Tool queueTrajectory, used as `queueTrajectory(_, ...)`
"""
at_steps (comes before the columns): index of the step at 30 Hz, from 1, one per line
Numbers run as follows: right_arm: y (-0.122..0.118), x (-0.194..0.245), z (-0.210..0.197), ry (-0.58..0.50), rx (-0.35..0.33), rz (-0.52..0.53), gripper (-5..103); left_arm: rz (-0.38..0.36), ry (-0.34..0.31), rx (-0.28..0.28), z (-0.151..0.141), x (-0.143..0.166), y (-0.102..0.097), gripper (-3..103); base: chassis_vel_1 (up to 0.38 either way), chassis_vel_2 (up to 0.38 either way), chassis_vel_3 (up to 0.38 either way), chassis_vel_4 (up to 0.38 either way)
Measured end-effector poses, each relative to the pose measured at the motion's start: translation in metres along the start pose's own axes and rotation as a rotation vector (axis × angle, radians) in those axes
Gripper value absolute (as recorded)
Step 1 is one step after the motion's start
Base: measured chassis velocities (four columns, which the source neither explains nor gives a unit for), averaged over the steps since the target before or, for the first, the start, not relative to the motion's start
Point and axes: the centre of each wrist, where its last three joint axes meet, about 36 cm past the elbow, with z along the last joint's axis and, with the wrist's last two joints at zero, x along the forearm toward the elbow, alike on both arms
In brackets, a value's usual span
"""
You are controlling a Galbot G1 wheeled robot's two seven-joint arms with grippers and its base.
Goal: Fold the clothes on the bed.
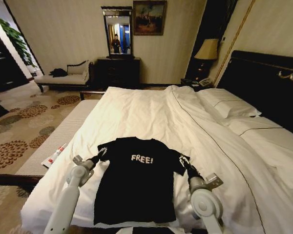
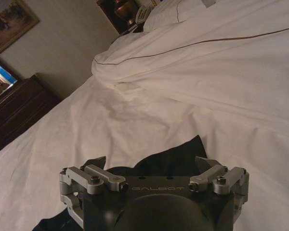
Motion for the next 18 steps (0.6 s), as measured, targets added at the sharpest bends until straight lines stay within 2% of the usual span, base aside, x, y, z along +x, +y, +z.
queueTrajectory(2, 0.0, 0.0, 0.0, 0.002, 0.001, 0.001, 100, 0.026, -0.049, 0.003, -0.014, 0.01, -0.008, 100, 0.0, 0.0, 0.0, 0.0)
queueTrajectory(3, 0.0, 0.0, 0.0, 0.002, 0.001, 0.001, 100, 0.026, -0.049, 0.003, -0.014, 0.01, -0.008, 100, 0.0, 0.0, 0.0, 0.0)
queueTrajectory(7, 0.0, -0.001, 0.0, 0.0, 0.004, 0.0, 100, 0.074, -0.167, -0.03, -0.045, 0.053, -0.024, 100, 0.0, 0.0, 0.0, 0.0)
queueTrajectory(8, 0.0, -0.001, 0.0, 0.0, 0.004, 0.0, 100, 0.074, -0.167, -0.03, -0.045, 0.053, -0.024, 100, 0.0, 0.0, 0.0, 0.0)
queueTrajectory(10, 0.0, -0.002, -0.001, -0.003, 0.006, -0.001, 100, 0.077, -0.209, -0.029, -0.059, 0.077, -0.025, 100, 0.0, 0.0, 0.0, 0.0)
queueTrajectory(15, -0.002, -0.013, -0.009, -0.014, -0.004, 0.003, 100, 0.091, -0.266, 0.019, -0.074, 0.12, -0.031, 100, 0.0, 0.0, 0.0, 0.0)
queueTrajectory(17, -0.004, -0.018, -0.013, -0.016, -0.009, 0.005, 100, 0.092, -0.276, 0.018, -0.074, 0.131, -0.034, 100, 0.0, 0.0, 0.0, 0.0)
queueTrajectory(18, -0.006, -0.024, -0.017, -0.018, -0.011, 0.005, 100, 0.079, -0.27, -0.005, -0.069, 0.142, -0.036, 100, 0.0, 0.0, 0.0, 0.0)
